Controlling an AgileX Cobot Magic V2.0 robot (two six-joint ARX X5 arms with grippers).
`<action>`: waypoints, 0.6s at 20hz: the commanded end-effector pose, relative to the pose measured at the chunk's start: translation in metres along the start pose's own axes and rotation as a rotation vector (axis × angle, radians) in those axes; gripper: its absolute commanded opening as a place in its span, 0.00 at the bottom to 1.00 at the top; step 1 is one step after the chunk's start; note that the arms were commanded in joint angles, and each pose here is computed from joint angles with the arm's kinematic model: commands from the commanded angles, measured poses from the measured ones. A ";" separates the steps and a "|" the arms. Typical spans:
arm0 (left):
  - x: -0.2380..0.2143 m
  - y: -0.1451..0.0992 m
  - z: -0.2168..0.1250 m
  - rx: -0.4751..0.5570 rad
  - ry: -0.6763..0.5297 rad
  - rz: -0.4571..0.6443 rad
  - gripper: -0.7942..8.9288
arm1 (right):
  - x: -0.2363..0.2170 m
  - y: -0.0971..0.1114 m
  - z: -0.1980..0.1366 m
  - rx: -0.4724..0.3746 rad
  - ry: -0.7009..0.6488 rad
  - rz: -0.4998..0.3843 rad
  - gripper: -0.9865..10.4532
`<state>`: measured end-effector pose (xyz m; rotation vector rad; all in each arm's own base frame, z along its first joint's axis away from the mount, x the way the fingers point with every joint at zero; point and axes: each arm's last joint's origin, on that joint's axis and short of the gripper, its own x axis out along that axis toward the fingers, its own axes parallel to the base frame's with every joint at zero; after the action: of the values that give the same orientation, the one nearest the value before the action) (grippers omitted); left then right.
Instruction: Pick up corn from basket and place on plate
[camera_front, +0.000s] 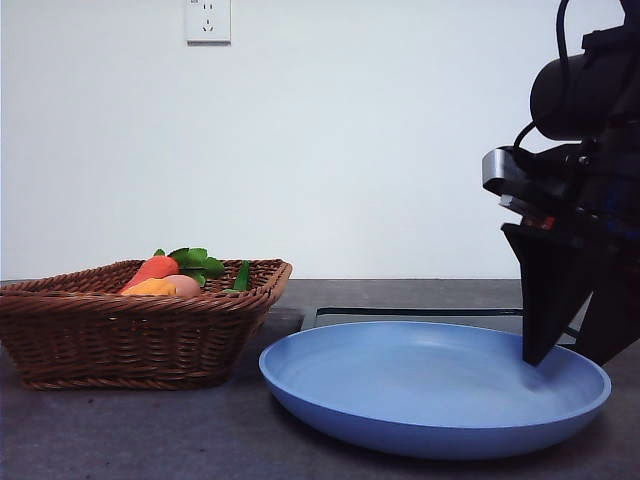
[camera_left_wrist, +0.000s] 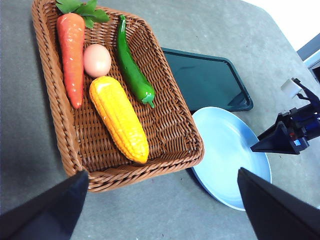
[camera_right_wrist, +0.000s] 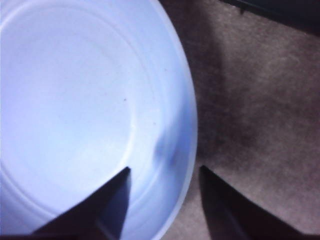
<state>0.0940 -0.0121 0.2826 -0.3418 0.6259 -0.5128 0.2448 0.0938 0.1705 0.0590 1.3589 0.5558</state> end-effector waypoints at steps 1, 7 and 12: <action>-0.003 -0.003 0.005 0.014 -0.016 -0.007 0.58 | 0.006 0.000 0.005 0.001 0.014 0.001 0.20; -0.002 -0.002 0.005 0.007 -0.016 -0.008 0.58 | 0.008 -0.002 0.006 -0.002 0.012 -0.035 0.09; 0.004 -0.003 0.013 0.005 0.021 -0.021 0.58 | -0.014 0.006 0.004 -0.028 -0.051 -0.036 0.09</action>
<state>0.1030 -0.0153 0.2859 -0.3438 0.6657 -0.5377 0.2433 0.0927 0.1826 0.0533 1.3197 0.5342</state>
